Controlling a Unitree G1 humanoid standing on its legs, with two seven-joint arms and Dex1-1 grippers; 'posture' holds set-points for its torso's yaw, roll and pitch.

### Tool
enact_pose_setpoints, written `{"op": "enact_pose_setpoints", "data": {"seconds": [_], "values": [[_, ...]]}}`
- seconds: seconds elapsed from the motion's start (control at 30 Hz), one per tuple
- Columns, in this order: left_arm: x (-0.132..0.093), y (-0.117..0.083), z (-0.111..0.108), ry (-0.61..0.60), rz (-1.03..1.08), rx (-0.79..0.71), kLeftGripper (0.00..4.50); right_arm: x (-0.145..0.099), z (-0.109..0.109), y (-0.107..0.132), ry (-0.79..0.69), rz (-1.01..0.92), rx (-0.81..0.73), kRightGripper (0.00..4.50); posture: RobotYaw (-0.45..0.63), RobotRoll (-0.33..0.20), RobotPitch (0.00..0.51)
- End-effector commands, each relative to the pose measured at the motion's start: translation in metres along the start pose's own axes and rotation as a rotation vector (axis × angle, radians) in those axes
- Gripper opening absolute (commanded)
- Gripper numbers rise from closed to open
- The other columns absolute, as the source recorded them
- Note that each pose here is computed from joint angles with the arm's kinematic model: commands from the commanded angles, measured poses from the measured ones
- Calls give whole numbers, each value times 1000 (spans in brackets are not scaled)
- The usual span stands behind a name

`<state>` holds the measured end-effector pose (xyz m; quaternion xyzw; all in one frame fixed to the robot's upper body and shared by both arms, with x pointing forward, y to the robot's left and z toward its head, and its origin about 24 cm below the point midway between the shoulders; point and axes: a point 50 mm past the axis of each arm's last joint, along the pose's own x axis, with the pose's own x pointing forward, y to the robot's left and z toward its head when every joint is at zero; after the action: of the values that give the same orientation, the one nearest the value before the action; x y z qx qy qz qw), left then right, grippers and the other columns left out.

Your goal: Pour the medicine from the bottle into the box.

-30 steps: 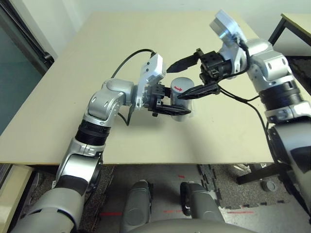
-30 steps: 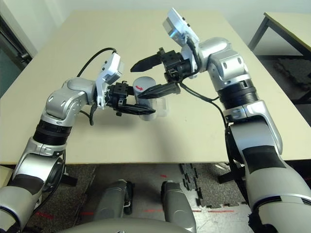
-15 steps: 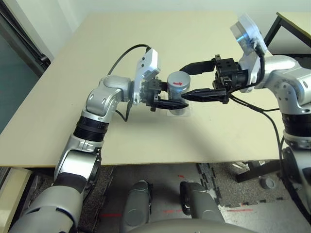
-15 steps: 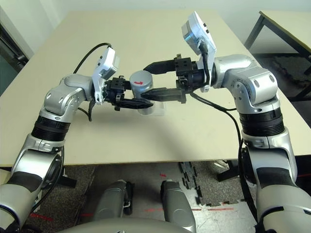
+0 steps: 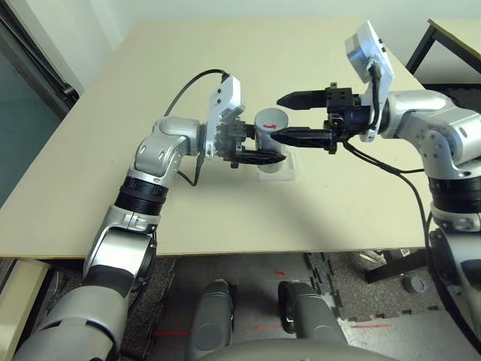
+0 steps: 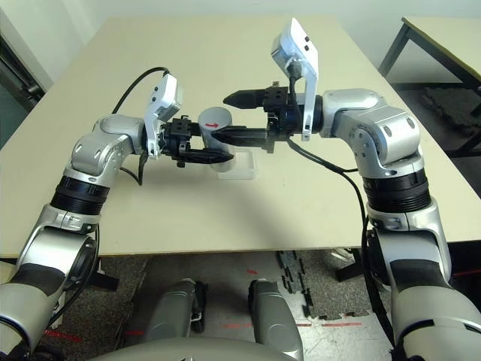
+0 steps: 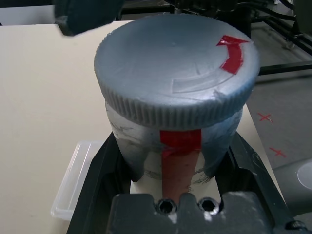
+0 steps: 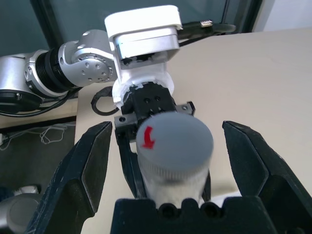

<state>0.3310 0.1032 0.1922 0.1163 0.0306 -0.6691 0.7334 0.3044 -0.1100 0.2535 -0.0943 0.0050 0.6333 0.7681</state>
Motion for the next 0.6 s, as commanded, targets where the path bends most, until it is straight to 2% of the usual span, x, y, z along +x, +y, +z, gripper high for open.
{"op": "enact_pose_setpoints", "data": {"seconds": [0.03,0.27,0.6], "values": [[2,1,-1,16,-1,10,2463,7,0,-3,21,-34,-20,4500,36,0,93],[5,0,0,11,-2,12,2463,13,-5,-9,42,-99,-38,4500,37,0,100],[3,0,-2,15,2,0,2463,7,-7,-14,45,-134,-40,4500,34,0,101]]}}
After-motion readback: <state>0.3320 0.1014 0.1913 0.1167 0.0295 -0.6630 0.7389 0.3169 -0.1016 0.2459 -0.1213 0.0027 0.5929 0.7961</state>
